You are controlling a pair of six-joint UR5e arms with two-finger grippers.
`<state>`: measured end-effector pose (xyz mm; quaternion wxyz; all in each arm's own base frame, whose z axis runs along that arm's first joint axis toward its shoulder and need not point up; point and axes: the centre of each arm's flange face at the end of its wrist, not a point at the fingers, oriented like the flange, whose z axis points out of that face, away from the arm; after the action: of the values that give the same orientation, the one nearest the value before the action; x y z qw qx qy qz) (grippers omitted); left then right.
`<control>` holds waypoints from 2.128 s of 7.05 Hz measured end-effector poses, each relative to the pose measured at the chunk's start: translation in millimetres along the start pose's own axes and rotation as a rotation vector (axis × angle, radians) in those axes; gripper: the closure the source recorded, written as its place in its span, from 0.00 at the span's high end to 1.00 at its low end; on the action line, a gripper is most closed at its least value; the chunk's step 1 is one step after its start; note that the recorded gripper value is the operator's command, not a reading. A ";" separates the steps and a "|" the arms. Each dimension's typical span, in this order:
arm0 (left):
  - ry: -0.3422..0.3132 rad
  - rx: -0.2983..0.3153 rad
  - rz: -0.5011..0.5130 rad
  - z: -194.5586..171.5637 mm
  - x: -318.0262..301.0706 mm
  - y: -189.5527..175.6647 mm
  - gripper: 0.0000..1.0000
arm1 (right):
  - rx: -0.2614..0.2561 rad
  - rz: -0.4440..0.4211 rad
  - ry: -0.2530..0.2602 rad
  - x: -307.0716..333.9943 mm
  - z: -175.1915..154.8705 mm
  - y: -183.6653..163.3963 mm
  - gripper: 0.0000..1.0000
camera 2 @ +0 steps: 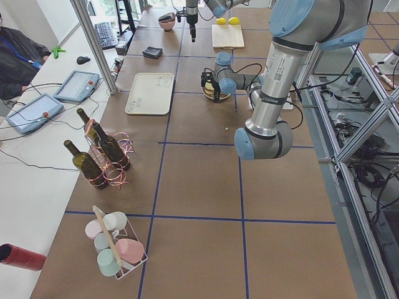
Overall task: Make sandwich and place on tray
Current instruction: 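Grasp the plate rim with the left gripper while the right arm withdraws, then lift the plate with the left gripper and carry it onto the tray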
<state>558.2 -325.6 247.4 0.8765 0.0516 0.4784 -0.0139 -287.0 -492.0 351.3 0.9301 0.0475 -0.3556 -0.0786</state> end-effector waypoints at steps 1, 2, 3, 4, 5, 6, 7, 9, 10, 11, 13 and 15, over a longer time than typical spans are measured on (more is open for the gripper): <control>0.002 -0.010 -0.002 7.8 1.3 6.5 0.41 | 0.000 -0.006 0.003 6.0 -0.5 -0.2 1.00; 0.006 -0.020 0.001 14.3 2.7 13.3 0.35 | 0.002 -0.006 0.005 9.9 -1.7 -1.0 1.00; 0.013 -0.026 0.004 19.6 3.9 17.3 0.33 | 0.003 -0.005 0.006 11.6 -2.5 -1.6 1.00; 0.016 -0.028 0.006 23.2 4.3 19.2 0.33 | 0.004 -0.004 0.006 12.4 -3.0 -1.8 1.00; 0.018 -0.030 0.007 25.0 4.6 20.2 0.27 | 0.005 -0.004 0.006 12.8 -3.5 -1.9 1.00; 0.020 -0.030 0.008 25.7 4.9 20.8 0.01 | 0.006 -0.003 0.006 13.2 -4.3 -2.1 1.00; 0.024 -0.030 0.008 25.5 5.6 21.0 0.00 | 0.007 -0.003 0.006 13.4 -4.8 -2.2 1.00; 0.030 -0.029 0.004 23.6 6.6 21.2 0.00 | 0.007 -0.002 0.007 14.6 -5.0 -1.8 1.00; 0.053 -0.024 -0.009 19.1 8.5 20.2 0.00 | 0.008 0.001 0.006 17.1 -6.0 -1.0 1.00; 0.104 -0.012 -0.022 10.7 12.2 15.9 0.00 | 0.007 0.007 -0.001 23.9 -9.2 0.4 1.00; 0.203 0.001 -0.066 -9.4 14.9 -1.6 0.00 | 0.001 0.005 -0.031 57.7 -22.3 2.9 1.00; 0.279 -0.015 -0.165 -31.0 11.6 -25.5 0.00 | 0.001 -0.010 -0.040 91.6 -31.3 9.1 1.00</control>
<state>536.7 -347.4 219.0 0.7978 0.0071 0.5982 -0.0748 -197.8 -498.5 389.3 0.9224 0.0482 -0.3739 -0.0841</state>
